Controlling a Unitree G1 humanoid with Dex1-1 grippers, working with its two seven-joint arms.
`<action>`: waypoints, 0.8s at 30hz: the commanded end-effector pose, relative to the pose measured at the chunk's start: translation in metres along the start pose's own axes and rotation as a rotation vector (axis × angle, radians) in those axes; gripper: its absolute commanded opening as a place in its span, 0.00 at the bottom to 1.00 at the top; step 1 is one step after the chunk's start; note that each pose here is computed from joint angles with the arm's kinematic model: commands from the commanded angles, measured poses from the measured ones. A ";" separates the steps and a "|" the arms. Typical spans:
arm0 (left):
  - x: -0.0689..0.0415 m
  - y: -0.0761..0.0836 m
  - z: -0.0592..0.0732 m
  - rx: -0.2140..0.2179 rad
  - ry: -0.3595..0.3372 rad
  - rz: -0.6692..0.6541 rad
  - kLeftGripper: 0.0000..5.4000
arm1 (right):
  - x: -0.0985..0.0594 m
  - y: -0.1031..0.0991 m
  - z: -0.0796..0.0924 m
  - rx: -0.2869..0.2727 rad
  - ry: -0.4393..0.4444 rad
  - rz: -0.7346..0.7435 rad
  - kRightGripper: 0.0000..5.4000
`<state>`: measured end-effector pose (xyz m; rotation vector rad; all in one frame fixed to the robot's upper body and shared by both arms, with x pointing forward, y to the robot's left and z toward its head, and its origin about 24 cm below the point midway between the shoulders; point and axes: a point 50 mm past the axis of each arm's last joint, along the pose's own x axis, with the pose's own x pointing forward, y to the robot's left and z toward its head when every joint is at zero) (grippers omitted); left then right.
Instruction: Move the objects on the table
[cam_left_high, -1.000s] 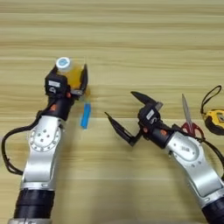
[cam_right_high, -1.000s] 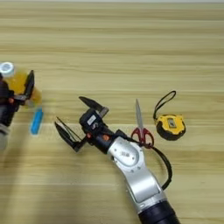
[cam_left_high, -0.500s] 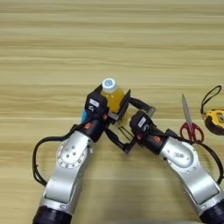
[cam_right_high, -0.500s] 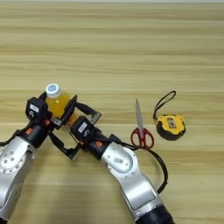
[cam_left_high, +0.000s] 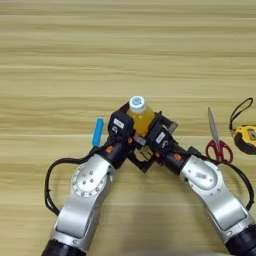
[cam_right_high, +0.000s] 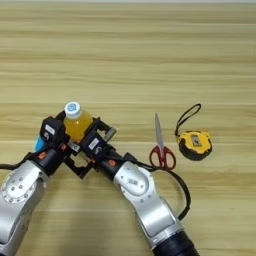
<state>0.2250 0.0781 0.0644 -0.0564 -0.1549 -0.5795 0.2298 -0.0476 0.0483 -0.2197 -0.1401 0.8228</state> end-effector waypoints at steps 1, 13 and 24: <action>0.002 -0.002 0.004 -0.006 -0.016 -0.010 0.64 | 0.003 -0.003 0.002 0.008 -0.007 -0.022 0.85; 0.002 -0.001 0.004 -0.001 -0.016 -0.005 0.64 | 0.004 -0.008 -0.001 0.019 0.018 -0.057 0.65; 0.002 0.001 0.004 0.020 -0.015 0.017 0.64 | 0.004 -0.013 -0.004 0.026 0.027 -0.091 0.65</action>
